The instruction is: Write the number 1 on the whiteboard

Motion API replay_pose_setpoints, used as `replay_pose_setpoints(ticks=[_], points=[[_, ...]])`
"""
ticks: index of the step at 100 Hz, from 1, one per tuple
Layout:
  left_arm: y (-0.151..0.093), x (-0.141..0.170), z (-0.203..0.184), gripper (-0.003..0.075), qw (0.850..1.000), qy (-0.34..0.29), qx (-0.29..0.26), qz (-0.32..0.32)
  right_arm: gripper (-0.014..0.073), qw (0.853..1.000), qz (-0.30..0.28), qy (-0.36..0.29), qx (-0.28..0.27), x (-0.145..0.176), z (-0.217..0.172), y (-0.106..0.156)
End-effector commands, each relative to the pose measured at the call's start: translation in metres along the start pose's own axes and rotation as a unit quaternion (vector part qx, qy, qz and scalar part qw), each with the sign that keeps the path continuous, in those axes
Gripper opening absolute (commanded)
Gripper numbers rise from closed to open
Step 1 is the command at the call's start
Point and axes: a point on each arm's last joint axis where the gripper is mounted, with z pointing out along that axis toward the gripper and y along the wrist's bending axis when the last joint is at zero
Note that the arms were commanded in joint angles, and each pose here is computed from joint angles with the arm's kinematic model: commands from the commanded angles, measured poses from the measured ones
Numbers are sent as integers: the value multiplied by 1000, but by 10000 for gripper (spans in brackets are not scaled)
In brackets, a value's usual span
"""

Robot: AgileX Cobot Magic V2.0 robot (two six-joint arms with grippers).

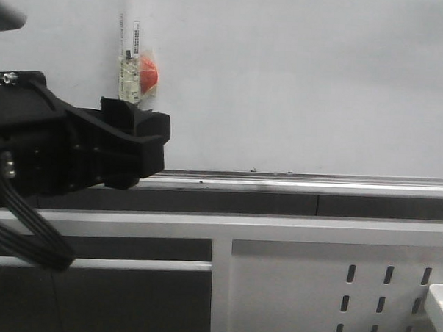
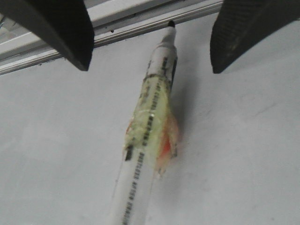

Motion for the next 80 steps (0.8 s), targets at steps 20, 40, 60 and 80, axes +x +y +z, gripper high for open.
replay_pose_setpoints(ticks=[20,40,60,80], points=[[-9,-29,8,328,992,-120,-4,-25,212,998,-7,-58,-1,-17,-4,1],[-8,-22,11,-20,994,-107,-9,-18,212,998,-7,-56,-1,-17,-4,1],[-23,-24,9,-20,991,-109,65,43,212,999,-7,-44,-1,-16,-5,1],[-41,-22,3,-20,978,-69,164,111,212,990,-126,9,-58,-15,-11,14]])
